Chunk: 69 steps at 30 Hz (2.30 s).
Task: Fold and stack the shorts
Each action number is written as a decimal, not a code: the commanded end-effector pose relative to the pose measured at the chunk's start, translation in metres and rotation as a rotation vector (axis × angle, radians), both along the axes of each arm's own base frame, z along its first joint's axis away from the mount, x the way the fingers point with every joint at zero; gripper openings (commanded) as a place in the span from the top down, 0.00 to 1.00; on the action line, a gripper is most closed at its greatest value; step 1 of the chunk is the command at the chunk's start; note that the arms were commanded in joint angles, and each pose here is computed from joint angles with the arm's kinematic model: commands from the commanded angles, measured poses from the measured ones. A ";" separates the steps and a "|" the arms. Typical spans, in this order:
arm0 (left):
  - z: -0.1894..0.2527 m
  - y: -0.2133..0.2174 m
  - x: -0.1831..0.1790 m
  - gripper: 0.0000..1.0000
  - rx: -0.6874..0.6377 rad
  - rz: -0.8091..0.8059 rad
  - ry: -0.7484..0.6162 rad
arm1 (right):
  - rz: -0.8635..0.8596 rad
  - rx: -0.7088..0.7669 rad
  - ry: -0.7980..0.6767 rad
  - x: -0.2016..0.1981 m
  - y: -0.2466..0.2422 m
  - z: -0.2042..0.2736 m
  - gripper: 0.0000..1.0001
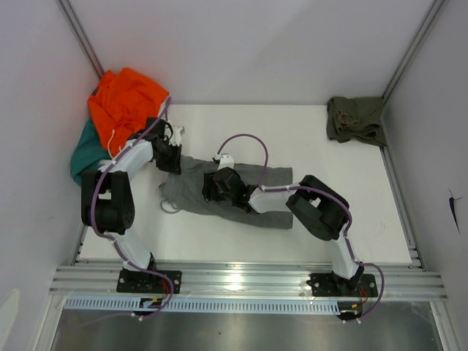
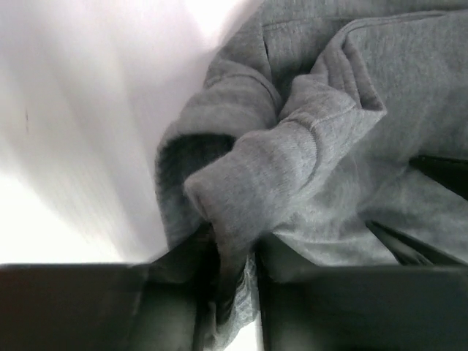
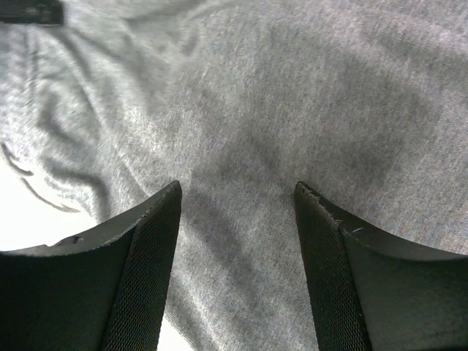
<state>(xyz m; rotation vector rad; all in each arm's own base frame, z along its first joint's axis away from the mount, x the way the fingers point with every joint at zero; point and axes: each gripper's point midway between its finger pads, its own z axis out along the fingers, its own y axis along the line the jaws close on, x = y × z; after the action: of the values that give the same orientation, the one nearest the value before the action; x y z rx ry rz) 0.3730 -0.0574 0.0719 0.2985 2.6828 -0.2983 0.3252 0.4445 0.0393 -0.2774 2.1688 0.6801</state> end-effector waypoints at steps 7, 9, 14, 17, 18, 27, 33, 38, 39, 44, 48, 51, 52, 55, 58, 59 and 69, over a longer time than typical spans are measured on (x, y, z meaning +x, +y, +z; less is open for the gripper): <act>-0.005 -0.002 0.014 0.14 0.046 -0.021 0.005 | -0.029 -0.027 -0.024 0.001 -0.023 0.007 0.35; -0.001 -0.004 0.012 0.01 0.036 -0.023 -0.002 | -0.038 -0.035 -0.018 0.004 -0.026 0.004 0.35; 0.013 -0.006 0.006 0.01 -0.060 -0.037 -0.020 | -0.058 -0.052 0.034 0.007 -0.035 -0.015 0.36; 0.012 -0.006 -0.002 0.01 -0.121 -0.048 -0.012 | -0.082 -0.069 0.072 0.012 -0.047 -0.031 0.36; 0.013 -0.006 -0.002 0.01 -0.136 -0.050 -0.017 | -0.093 -0.085 0.086 0.014 -0.052 -0.036 0.36; -0.001 0.014 -0.022 0.01 -0.184 -0.002 -0.003 | -0.133 -0.110 0.117 0.016 -0.075 -0.051 0.38; -0.008 0.014 -0.018 0.01 -0.297 0.046 0.012 | -0.113 -0.100 0.103 0.012 -0.069 -0.048 0.38; -0.021 0.011 -0.018 0.01 -0.352 0.087 0.049 | -0.111 -0.088 0.092 0.012 -0.068 -0.043 0.38; -0.023 0.010 -0.016 0.01 -0.359 0.099 0.055 | -0.110 -0.084 0.088 0.012 -0.068 -0.041 0.38; -0.028 0.002 -0.019 0.01 -0.430 0.108 0.125 | -0.108 -0.080 0.083 0.011 -0.068 -0.040 0.38; -0.029 -0.002 -0.023 0.02 -0.454 0.110 0.152 | -0.108 -0.079 0.077 0.011 -0.067 -0.037 0.38; -0.028 -0.005 -0.026 0.05 -0.471 0.105 0.167 | -0.106 -0.074 0.069 0.011 -0.067 -0.034 0.38; -0.029 -0.005 -0.025 0.07 -0.473 0.108 0.169 | -0.106 -0.074 0.069 0.011 -0.067 -0.035 0.38; -0.030 -0.006 -0.023 0.27 -0.482 0.111 0.167 | -0.106 -0.072 0.067 0.009 -0.067 -0.034 0.39; -0.031 -0.005 -0.020 0.48 -0.479 0.111 0.154 | -0.107 -0.074 0.064 0.008 -0.068 -0.033 0.39; -0.031 -0.004 -0.019 0.53 -0.472 0.111 0.146 | -0.108 -0.073 0.061 0.009 -0.069 -0.031 0.39; -0.035 -0.002 -0.016 1.00 -0.438 0.113 0.157 | -0.104 -0.088 0.055 0.007 -0.068 -0.031 0.39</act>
<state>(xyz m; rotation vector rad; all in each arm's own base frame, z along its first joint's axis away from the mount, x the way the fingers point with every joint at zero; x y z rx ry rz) 0.3467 -0.0624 0.0346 -0.0279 2.6862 -0.9231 0.3479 0.3992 0.0370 -0.1531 2.1520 0.6740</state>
